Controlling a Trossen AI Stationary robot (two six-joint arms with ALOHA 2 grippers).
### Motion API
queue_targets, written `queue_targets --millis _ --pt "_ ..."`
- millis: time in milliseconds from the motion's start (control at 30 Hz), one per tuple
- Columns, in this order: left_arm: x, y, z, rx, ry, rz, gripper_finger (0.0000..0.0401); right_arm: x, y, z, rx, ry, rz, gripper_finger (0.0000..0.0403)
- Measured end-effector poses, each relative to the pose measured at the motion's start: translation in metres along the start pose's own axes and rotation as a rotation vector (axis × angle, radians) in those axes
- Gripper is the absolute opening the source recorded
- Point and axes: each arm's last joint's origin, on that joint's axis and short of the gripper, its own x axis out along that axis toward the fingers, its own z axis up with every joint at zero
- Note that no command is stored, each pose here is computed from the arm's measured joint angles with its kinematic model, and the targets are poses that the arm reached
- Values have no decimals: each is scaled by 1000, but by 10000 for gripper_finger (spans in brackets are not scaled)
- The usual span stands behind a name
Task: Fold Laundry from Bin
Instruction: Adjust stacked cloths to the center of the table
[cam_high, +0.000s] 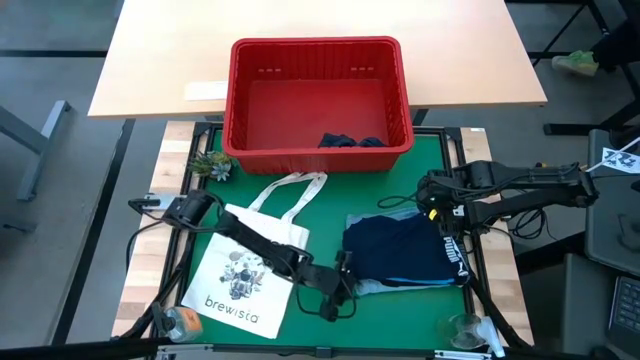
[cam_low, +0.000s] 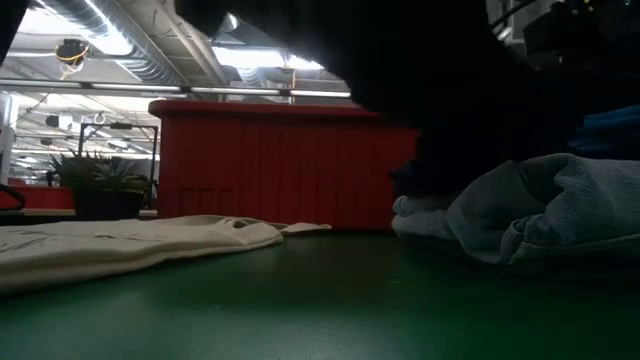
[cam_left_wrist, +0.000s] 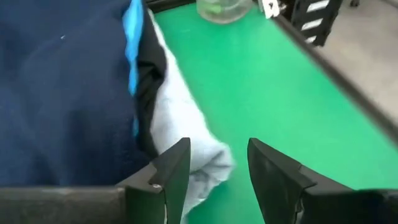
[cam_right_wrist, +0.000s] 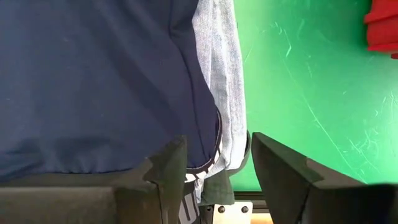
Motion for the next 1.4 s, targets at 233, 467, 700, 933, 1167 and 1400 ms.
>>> queue_targets --millis 233,467,700,933,1167,1400 --pt "7 18 -7 46 33 80 155 0 0 0 4 0 0 181" --pt "9 36 -25 153 203 -14 152 0 0 0 6 1 0 181" --pt "9 49 -29 138 245 -11 76 0 0 0 6 0 0 181" --pt "7 64 -30 5 272 21 11 0 1 0 6 2 19 181" --pt "-10 67 -28 -129 390 41 4 -5 4 -9 19 7 112 181" --pt "-26 53 -32 -200 531 35 4 -19 11 -29 158 -39 192 181"
